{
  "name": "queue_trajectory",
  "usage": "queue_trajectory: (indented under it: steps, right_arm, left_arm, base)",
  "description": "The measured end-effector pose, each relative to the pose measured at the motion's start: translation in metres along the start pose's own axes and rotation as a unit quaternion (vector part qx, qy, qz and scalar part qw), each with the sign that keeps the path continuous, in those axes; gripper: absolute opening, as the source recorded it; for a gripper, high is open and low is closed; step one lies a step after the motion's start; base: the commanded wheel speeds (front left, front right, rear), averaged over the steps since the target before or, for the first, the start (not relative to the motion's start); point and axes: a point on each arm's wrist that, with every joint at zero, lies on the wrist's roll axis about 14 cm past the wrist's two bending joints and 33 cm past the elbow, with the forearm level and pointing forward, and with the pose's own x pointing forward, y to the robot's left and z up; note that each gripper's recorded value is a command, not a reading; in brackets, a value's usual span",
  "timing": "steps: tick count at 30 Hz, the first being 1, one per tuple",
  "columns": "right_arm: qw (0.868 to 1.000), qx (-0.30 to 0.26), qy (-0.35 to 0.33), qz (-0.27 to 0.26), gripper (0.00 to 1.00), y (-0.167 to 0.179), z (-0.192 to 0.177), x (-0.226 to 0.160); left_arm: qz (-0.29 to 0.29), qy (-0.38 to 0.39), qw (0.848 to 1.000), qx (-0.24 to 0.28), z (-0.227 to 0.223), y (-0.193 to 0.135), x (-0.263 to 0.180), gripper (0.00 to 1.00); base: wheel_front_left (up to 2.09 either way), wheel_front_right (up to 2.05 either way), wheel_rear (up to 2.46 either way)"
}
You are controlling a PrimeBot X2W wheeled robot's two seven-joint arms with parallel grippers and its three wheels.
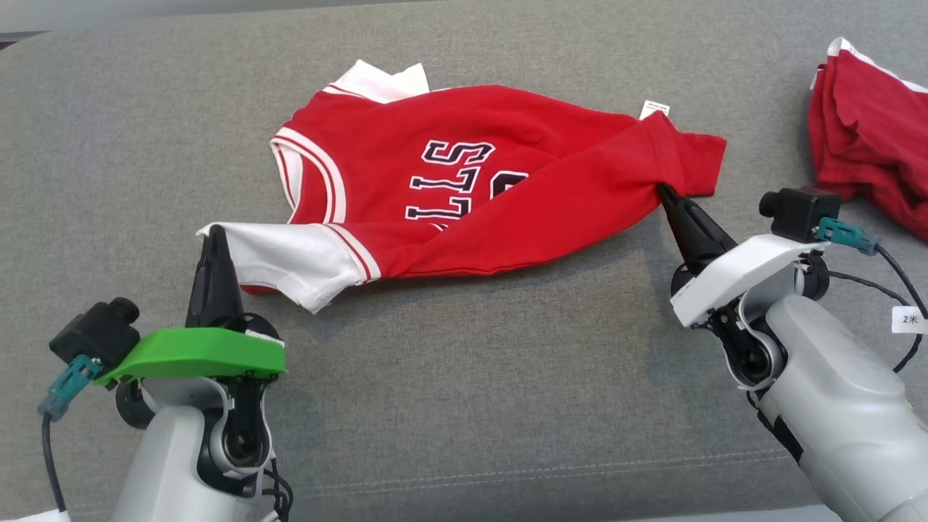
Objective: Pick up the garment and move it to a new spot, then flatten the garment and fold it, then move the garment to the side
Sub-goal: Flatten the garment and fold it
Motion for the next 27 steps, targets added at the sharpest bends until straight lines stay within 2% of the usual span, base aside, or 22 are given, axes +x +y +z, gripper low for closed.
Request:
queue_trajectory:
  steps: [5,9,11,18,22,24,27]
  right_arm:
    - [0.996,0.057,-0.075,0.006,0.00,0.010,0.041,-0.012]
    - [0.981,0.077,-0.178,0.008,0.00,0.006,0.109,-0.028]
    - [0.974,0.081,-0.210,0.009,0.00,0.005,0.130,-0.041]
    - [0.962,0.102,-0.251,0.029,0.00,0.021,0.144,-0.086]
    - [0.959,0.108,-0.258,0.033,0.00,0.023,0.142,-0.115]
    - [0.951,0.139,-0.274,0.026,0.00,0.020,0.142,-0.137]
    - [0.944,0.155,-0.290,0.026,0.00,0.019,0.147,-0.152]
  left_arm:
    - [-0.034,-0.031,0.999,-0.013,0.020,-0.016,-0.003,0.00]
    - [-0.080,-0.062,0.995,-0.025,0.042,-0.043,-0.005,0.00]
    - [-0.105,-0.078,0.991,-0.030,0.052,-0.057,-0.009,0.00]
    - [-0.174,-0.161,0.971,-0.033,0.108,-0.097,-0.029,0.00]
    - [-0.209,-0.172,0.962,-0.031,0.114,-0.116,-0.051,0.00]
    - [-0.233,-0.194,0.953,-0.018,0.125,-0.128,-0.069,0.00]
    - [-0.241,-0.217,0.946,-0.006,0.137,-0.132,-0.081,0.00]
  base:
    - [0.00,0.00,0.00]
    - [0.00,0.00,0.00]
    - [0.00,0.00,0.00]
    - [0.00,0.00,0.00]
    - [0.00,0.00,0.00]
    - [0.00,0.00,0.00]
    - [0.00,0.00,0.00]
